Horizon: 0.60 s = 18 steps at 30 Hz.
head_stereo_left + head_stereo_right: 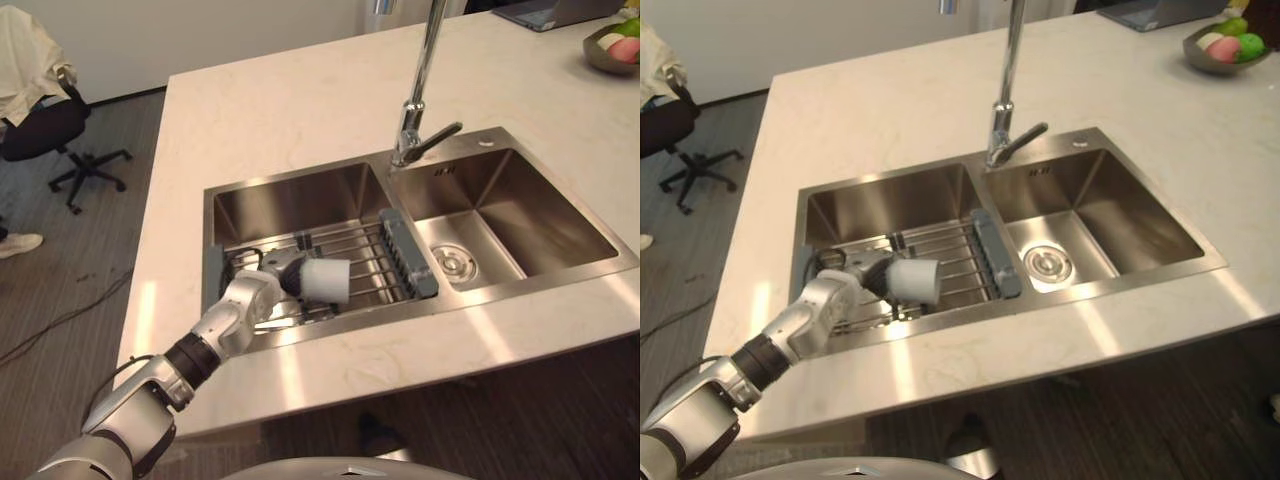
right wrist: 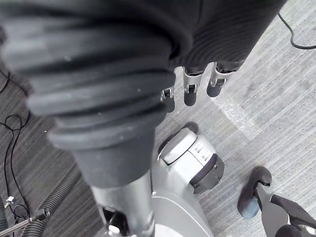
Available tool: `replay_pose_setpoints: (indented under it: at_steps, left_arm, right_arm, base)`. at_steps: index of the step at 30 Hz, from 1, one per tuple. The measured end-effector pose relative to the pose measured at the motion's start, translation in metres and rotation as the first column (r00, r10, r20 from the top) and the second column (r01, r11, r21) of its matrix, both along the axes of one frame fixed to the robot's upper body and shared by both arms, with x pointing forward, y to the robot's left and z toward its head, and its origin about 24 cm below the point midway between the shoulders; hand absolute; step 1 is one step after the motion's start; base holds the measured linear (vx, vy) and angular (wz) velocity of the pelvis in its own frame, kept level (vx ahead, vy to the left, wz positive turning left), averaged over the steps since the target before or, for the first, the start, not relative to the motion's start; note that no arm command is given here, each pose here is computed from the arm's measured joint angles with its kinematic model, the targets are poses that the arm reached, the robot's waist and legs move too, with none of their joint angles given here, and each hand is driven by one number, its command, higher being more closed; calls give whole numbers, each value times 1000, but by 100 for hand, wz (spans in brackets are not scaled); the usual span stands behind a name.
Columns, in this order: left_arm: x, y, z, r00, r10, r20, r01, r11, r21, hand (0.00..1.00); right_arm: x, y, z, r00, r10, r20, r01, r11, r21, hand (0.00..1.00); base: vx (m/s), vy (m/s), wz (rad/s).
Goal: Walk over to the sink, pick up the cup, carry it to the dishwasher, place the cup inside the dishwasher, then close the dishwasher door
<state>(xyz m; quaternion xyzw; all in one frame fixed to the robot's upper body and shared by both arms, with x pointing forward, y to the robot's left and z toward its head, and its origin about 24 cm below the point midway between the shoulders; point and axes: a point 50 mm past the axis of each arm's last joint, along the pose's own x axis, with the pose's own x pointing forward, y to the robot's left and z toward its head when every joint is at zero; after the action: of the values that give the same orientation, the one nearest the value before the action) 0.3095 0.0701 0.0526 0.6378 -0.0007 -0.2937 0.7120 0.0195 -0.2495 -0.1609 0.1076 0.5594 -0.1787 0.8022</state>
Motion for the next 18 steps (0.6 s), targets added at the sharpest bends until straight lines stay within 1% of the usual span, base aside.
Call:
replay_pose_setpoints:
  at_steps: [6,9,12,18]
  left_arm:
    - [-1,0,3,1000,-21,-20,21,1000,15,100]
    - [-2,-1,1,999,-33,-24,33,999,0,100]
    - [-4,1,-1,1000,-26,-12,26,999,-46,100]
    - [-12,3,-9,1000,-1,10,3,980,-201,100]
  right_arm:
    - [1,0,0,1000,6,-3,-6,1000,1,0]
    - [1,0,0,1000,6,-5,-6,1000,2,0]
    - [1,0,0,1000,7,-5,-7,1000,1,0]
    - [1,1,0,1000,14,-7,-14,1000,2,0]
  base:
    - [-1,-5,1]
    - [-13,-20,6]
    - [-6,-6,1]
    - [-4,-20,9]
